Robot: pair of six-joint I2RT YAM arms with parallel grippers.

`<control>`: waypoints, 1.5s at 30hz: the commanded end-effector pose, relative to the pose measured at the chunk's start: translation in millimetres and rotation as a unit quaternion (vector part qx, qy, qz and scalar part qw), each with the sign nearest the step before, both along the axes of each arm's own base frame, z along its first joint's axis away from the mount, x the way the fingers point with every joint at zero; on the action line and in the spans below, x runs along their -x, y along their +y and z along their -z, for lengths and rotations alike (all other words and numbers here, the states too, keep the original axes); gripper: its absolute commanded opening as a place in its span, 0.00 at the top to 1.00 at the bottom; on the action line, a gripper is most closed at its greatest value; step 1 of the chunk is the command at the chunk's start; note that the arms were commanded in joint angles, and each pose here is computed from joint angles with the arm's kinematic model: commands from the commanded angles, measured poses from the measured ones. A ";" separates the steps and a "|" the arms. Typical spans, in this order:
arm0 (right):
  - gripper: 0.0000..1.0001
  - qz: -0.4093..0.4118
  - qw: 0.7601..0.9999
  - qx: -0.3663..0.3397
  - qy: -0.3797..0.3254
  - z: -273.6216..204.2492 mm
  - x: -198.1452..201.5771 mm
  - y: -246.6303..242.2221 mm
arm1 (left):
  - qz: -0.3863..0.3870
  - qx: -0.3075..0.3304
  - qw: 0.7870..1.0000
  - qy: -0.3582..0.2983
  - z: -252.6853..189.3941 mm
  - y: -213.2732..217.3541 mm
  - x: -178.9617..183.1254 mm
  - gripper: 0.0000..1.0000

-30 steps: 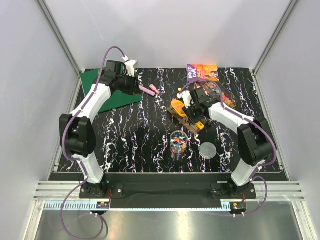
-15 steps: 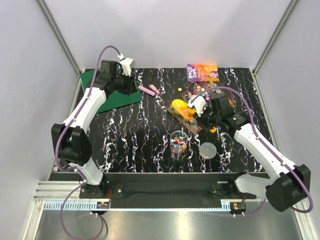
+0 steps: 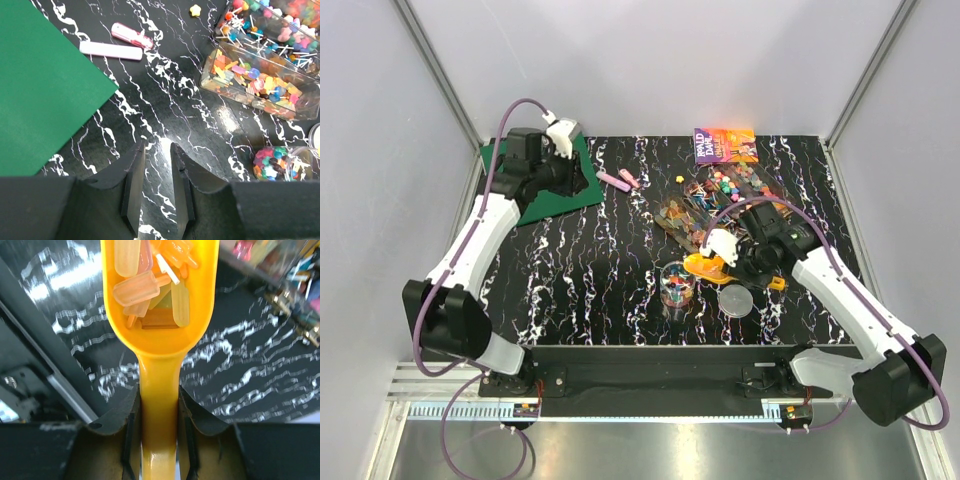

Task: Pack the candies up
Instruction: Scoop the fake candies from the storage box, then place the fake candies in the packing bottle.

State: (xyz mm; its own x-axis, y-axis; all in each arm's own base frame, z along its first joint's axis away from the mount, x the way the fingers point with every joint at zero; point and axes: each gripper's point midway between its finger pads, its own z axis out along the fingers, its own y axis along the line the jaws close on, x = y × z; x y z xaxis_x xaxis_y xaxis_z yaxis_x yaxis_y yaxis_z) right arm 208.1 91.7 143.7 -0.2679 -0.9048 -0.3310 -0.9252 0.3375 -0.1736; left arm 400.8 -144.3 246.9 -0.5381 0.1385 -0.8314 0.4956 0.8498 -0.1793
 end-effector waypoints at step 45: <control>1.00 -0.239 0.887 0.392 -0.041 -62.4 -46.2 -25.1 | -0.054 0.060 0.996 -0.025 7.6 17.7 20.3 0.68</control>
